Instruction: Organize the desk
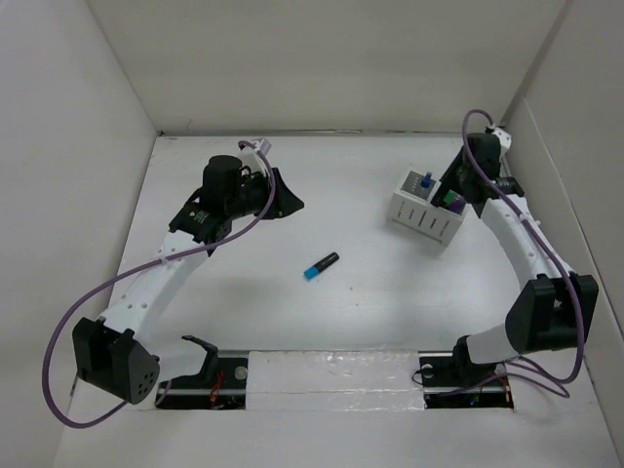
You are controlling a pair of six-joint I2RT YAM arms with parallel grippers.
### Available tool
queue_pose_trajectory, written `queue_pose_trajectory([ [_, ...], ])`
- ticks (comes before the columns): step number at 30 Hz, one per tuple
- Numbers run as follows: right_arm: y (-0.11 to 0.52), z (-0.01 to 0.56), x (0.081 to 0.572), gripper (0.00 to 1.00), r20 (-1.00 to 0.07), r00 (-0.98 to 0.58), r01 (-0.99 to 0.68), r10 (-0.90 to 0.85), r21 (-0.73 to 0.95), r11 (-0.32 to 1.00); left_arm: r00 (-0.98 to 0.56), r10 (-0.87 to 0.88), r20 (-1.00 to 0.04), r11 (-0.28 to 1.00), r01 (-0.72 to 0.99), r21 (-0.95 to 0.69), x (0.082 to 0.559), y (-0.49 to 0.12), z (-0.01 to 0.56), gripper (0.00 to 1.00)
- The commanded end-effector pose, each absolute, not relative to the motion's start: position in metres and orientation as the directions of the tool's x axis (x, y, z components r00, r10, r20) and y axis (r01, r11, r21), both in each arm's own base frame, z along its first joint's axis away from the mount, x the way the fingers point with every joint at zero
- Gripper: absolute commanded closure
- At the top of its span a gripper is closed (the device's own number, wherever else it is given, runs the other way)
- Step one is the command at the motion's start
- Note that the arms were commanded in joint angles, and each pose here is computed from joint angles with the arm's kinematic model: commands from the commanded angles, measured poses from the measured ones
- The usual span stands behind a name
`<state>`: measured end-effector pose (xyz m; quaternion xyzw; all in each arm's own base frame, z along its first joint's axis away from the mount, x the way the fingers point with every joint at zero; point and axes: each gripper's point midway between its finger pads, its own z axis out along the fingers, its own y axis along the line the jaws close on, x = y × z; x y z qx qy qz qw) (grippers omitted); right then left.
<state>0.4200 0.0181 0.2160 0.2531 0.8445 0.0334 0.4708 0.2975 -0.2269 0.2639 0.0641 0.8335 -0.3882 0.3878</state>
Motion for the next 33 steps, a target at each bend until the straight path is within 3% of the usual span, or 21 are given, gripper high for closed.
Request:
queue_pose_trajectory([
  [1,-0.021,0.233,0.436,0.92,-0.808,-0.353,0.441,0.471,0.3,0.846,-0.628,-0.223,-0.746,0.663,0.463,-0.588,0.308,-0.232,0.299,0.68],
  [9,-0.089,0.226,0.456,0.89,-0.847,-0.316,0.592,0.428,0.176,0.787,-0.605,-0.234,-0.761,0.671,0.466,-0.577,0.319,-0.234,0.307,0.68],
  [18,-0.096,0.214,0.479,0.88,-0.857,-0.344,0.611,0.384,0.106,0.784,-0.588,-0.23,-0.776,0.693,0.461,-0.555,0.327,-0.232,0.314,0.68],
  [28,-0.076,0.184,0.469,0.87,-0.852,-0.392,0.619,0.348,0.035,0.784,-0.598,-0.219,-0.771,0.697,0.458,-0.552,0.33,-0.231,0.313,0.68],
  [30,-0.068,0.182,0.466,0.84,-0.85,-0.404,0.615,0.338,0.021,0.788,-0.601,-0.214,-0.77,0.698,0.458,-0.551,0.329,-0.23,0.312,0.68],
  [33,-0.068,0.183,0.459,0.71,-0.854,-0.395,0.628,0.337,0.017,0.778,-0.601,-0.218,-0.769,0.7,0.452,-0.552,0.329,-0.227,0.311,0.68],
])
